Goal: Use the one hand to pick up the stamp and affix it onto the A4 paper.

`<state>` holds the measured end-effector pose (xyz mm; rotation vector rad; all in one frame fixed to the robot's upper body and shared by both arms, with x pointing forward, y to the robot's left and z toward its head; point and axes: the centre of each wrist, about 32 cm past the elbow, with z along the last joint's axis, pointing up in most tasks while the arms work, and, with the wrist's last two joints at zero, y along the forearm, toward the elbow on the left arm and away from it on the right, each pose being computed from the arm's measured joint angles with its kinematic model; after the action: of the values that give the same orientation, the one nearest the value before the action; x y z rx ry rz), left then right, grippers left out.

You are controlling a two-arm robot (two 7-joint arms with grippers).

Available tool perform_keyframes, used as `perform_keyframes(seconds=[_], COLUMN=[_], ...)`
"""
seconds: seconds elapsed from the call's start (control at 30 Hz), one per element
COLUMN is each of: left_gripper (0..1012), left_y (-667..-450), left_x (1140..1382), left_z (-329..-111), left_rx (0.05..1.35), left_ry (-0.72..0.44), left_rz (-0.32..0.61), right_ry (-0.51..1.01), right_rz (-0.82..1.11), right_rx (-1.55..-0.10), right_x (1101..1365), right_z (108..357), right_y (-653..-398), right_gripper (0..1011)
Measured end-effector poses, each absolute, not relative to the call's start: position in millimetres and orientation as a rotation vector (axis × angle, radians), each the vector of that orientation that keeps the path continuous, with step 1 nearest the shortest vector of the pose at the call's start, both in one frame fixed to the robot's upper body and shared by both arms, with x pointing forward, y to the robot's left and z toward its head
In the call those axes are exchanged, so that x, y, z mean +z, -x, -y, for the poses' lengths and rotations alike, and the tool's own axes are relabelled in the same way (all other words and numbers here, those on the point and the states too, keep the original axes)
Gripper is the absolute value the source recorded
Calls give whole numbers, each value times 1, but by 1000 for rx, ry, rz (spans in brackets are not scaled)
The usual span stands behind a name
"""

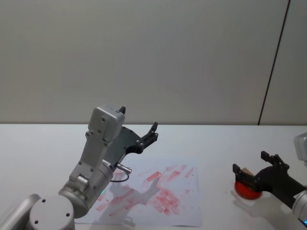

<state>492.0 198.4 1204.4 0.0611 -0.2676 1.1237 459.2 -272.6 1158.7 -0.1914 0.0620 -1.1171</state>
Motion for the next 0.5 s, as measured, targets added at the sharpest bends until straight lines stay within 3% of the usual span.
perform_keyframes(seconds=[0.5], left_gripper=[1003], left_y=[-492], left_x=[1204], left_z=[-198], left_rx=[1124], left_ry=[-61], left_rz=[268], right_ry=[230], right_rz=[-96], right_rx=[-1115], right_x=[1149], right_z=[274], right_y=[-463], right_gripper=[1001])
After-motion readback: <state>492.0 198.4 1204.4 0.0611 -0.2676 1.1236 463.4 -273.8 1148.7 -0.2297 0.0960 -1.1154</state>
